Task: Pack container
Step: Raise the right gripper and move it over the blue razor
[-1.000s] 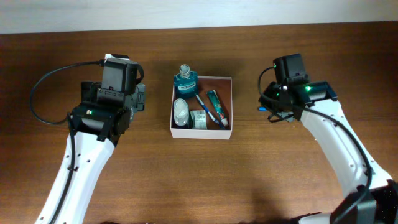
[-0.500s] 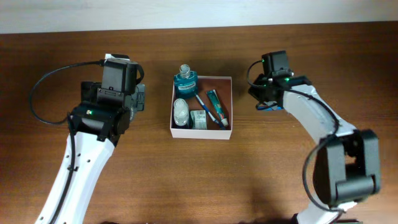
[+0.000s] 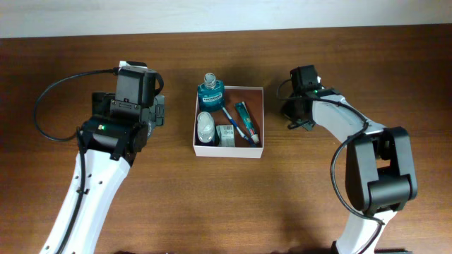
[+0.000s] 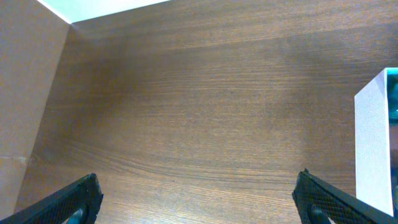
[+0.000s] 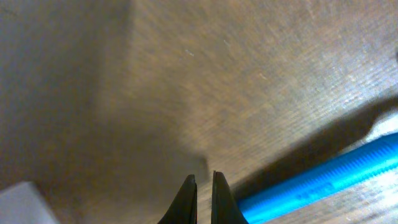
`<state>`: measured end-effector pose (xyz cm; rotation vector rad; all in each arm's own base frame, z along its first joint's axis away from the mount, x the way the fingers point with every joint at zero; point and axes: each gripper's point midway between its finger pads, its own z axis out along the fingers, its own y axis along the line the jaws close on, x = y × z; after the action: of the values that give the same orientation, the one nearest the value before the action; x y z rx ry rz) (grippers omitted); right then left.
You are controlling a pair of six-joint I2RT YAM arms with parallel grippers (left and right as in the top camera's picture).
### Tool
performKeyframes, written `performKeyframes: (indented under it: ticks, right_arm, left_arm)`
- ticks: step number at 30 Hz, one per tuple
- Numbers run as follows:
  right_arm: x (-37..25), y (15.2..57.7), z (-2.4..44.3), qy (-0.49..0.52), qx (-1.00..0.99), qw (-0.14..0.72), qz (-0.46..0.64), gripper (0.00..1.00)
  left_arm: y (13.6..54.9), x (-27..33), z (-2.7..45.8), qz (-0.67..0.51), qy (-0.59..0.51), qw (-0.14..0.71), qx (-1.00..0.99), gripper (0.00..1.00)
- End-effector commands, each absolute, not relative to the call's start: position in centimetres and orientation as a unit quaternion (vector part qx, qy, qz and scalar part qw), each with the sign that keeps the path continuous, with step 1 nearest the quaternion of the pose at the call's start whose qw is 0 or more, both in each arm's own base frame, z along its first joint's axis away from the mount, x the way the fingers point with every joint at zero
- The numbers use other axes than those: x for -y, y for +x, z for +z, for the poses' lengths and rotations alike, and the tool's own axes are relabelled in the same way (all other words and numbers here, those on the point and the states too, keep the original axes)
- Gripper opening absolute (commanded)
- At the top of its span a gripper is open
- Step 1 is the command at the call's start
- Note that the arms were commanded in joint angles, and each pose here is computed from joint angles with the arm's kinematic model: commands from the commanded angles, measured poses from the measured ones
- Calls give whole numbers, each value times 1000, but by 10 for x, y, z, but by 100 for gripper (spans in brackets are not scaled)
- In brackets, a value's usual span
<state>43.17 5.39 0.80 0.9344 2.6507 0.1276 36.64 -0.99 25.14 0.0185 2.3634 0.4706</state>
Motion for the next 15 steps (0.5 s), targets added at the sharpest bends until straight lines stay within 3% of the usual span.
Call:
performKeyframes:
  ticks: [1,7,15]
  right_arm:
    - [-44,421,-1,334,-931,144,17,4]
    - [-29,381,-7,343,-936,71,-23,4]
    - [-22,367,-8,271,-961,40,-41,4]
  left_arm:
    - [368,7,258,187,1,365,-912,99]
    - [368,7,258,187,1,365,-912,99]
    - [368,7,258,187,1,365,-912,99]
